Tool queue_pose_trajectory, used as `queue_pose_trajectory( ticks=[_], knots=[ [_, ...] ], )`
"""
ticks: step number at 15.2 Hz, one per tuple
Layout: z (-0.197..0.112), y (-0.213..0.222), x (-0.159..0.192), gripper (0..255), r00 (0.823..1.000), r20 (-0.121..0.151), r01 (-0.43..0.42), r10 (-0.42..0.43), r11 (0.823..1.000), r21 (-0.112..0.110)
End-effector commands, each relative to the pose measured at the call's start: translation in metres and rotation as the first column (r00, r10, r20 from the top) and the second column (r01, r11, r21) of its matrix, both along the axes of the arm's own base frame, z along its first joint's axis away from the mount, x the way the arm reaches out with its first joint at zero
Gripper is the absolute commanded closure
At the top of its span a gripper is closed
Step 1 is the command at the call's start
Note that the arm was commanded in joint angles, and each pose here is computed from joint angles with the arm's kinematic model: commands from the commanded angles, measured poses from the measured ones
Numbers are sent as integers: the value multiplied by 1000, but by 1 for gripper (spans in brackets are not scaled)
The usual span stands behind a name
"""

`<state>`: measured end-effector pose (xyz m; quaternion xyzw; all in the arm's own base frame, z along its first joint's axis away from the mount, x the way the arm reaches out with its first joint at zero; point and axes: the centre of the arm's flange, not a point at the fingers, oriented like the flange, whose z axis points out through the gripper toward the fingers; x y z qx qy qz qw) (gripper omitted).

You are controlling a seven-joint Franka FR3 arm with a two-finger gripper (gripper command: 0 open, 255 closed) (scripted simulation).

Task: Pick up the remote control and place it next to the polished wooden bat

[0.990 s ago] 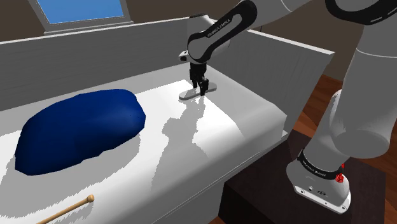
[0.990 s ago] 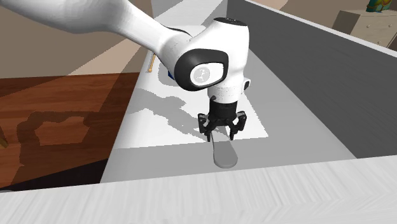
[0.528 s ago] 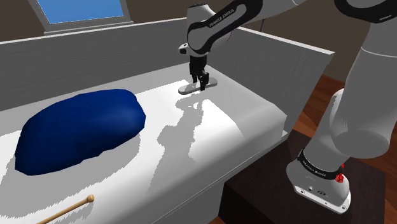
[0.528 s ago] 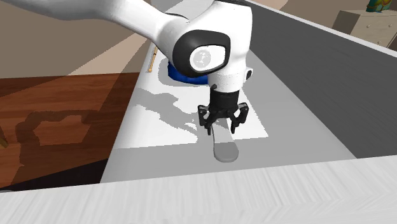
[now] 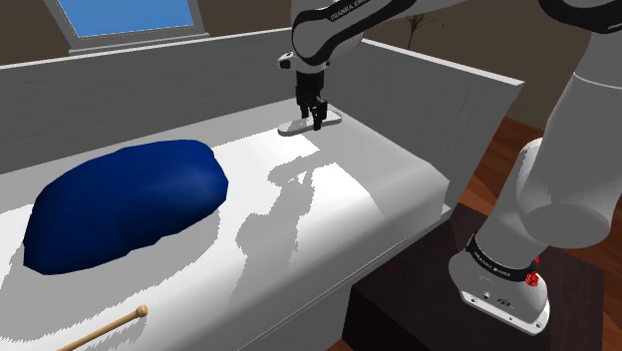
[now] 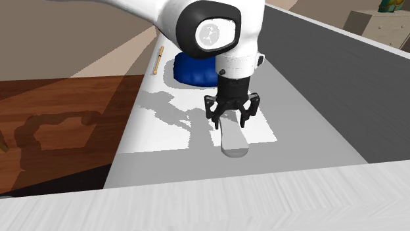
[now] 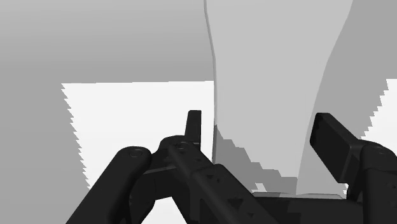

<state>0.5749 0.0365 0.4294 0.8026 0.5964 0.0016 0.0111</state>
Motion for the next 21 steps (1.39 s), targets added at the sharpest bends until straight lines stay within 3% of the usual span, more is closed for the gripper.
queue_pose_trajectory(
  ticks=[1,3,21],
  knots=[
    [11,0,0,255,1000,0,0,0,1000,0],
    [17,0,0,255,1000,0,0,0,1000,0],
    [18,217,-97,255,1000,0,0,0,1000,0]
  ],
)
